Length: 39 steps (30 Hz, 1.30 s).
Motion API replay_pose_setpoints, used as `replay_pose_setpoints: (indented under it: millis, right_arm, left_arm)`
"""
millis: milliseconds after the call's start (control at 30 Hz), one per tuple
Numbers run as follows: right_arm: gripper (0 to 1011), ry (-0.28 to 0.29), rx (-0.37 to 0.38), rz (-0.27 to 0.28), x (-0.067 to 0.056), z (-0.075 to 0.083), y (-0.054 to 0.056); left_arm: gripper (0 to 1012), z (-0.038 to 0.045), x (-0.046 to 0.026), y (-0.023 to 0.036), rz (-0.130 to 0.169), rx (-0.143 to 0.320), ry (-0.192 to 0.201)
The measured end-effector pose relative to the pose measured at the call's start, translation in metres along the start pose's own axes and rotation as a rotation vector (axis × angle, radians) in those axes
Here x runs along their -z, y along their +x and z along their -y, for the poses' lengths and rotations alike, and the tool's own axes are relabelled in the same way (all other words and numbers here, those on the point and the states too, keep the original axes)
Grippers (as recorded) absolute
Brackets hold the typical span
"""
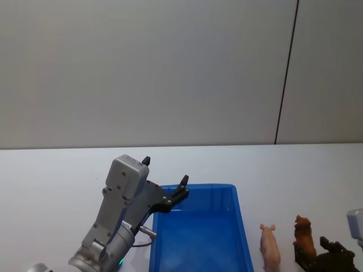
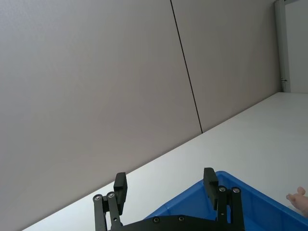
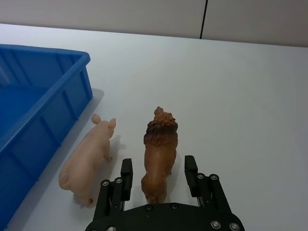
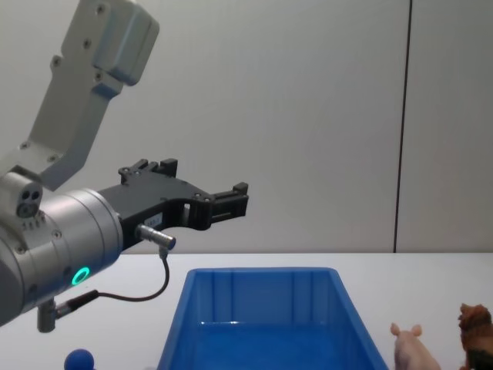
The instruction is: Pick up the two dolls from the table and place them into the box.
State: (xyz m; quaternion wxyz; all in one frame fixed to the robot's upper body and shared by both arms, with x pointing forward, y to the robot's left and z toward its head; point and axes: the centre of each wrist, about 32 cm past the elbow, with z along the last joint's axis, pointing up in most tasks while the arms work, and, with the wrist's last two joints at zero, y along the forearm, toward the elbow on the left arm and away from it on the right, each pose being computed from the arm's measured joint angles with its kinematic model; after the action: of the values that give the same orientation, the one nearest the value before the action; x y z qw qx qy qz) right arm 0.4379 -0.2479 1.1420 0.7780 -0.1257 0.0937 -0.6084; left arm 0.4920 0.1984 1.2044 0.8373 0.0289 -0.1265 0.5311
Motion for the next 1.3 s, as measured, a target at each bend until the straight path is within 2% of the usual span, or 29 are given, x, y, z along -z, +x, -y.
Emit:
replay_pose_setpoints:
  millis: [33, 67, 100, 133, 233, 333, 367, 400, 433, 733, 967, 1300]
  right_arm:
    - [662, -0.003, -0.001, 0.0, 0.001, -0.001, 0.0]
    - [662, -0.004, -0.001, 0.0, 0.001, -0.001, 0.0]
    - [600, -0.005, -0.001, 0.0, 0.002, -0.002, -0.001]
    - [586, -0.006, -0.001, 0.0, 0.002, -0.002, -0.001]
    - [460, -0.012, 0.001, 0.001, 0.004, -0.004, -0.002]
    - [403, -0.015, 0.002, 0.004, 0.004, -0.005, -0.002]
    - [342, -0.016, 0.004, 0.006, 0.004, -0.005, -0.003]
    - [342, -0.017, 0.005, 0.007, 0.004, -0.005, -0.003]
    - [296, -0.017, 0.01, 0.011, 0.004, -0.005, -0.003]
    - [279, 0.013, 0.031, 0.045, -0.003, -0.001, -0.007]
    - [279, 0.09, 0.03, 0.08, -0.016, 0.004, -0.011]
    - [279, 0.2, -0.052, 0.101, -0.035, 0.006, -0.018]
  left_arm:
    - [1002, 0.0, 0.0, 0.0, 0.0, 0.0, 0.0]
    - [1002, 0.0, 0.0, 0.0, 0.0, 0.0, 0.0]
    - [1002, 0.0, 0.0, 0.0, 0.0, 0.0, 0.0]
    - [1001, 0.0, 0.0, 0.0, 0.0, 0.0, 0.0]
    - [1002, 0.0, 0.0, 0.0, 0.0, 0.0, 0.0]
    - [1002, 0.0, 0.0, 0.0, 0.0, 0.0, 0.0]
    - [1001, 0.0, 0.0, 0.0, 0.0, 0.0, 0.0]
    - [1002, 0.0, 0.0, 0.0, 0.0, 0.0, 0.0]
    - [1001, 0.0, 0.0, 0.0, 0.0, 0.0, 0.0]
    - [1001, 0.0, 0.0, 0.0, 0.0, 0.0, 0.0]
    - [1002, 0.0, 0.0, 0.0, 0.0, 0.0, 0.0]
    - [1001, 0.0, 0.0, 0.0, 0.0, 0.0, 0.0]
